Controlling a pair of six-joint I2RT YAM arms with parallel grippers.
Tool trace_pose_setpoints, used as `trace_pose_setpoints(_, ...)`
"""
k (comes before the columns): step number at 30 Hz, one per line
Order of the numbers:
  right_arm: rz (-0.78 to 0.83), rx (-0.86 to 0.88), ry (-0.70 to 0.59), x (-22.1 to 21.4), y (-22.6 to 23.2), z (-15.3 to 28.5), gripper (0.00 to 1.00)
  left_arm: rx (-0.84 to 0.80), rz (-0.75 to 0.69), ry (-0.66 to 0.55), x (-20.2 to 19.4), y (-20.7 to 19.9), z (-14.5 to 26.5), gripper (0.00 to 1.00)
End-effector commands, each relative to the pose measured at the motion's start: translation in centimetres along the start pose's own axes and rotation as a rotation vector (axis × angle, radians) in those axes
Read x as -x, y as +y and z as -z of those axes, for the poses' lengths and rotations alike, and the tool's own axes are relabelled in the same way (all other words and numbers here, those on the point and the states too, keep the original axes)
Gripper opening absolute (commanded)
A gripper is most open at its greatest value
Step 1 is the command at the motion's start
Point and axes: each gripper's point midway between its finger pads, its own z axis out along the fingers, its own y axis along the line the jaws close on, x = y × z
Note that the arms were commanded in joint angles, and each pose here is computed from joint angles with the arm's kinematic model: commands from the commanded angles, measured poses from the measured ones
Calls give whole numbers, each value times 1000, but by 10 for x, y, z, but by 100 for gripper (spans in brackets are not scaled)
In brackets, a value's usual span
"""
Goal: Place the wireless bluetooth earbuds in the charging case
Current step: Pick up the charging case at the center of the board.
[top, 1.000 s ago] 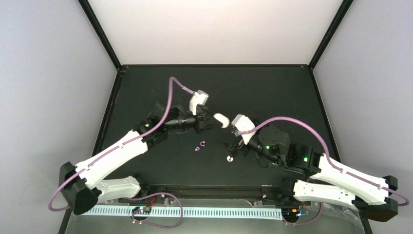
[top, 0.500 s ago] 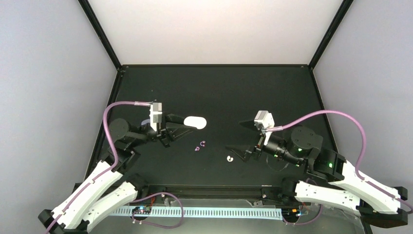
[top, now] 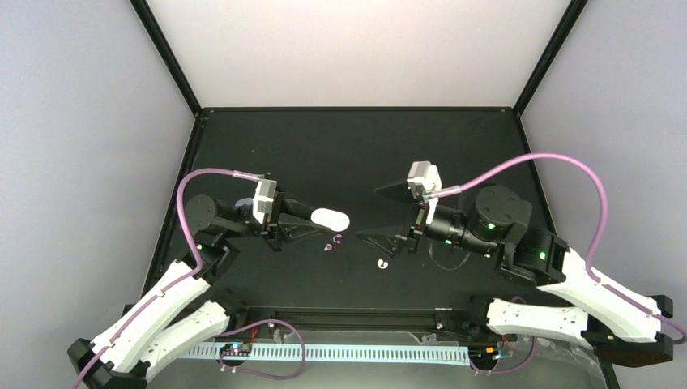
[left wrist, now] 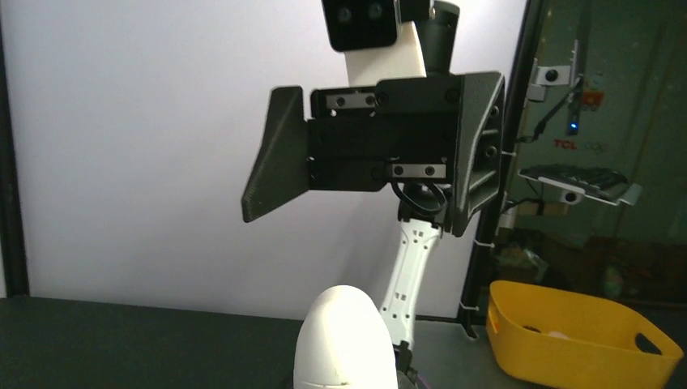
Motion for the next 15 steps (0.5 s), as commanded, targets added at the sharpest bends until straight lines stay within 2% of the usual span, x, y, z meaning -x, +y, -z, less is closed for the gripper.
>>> trace_pose_setpoints(1,-15,105,33,3,19,-10,95,-104,-42,7,5,-17,-3,2)
trace_pose_setpoints(5,-58,166,57,-2,28,-21,89,-133,-61,19,6,-22,-6,1)
trace_pose_setpoints(9,-65,179,88,-9,30,-27,78,-153,-72,28,6,-26,-7,2)
trace_pose_setpoints(15,-73,201,133,-21,33,-32,69,-172,-75,31,7,-31,-6,2)
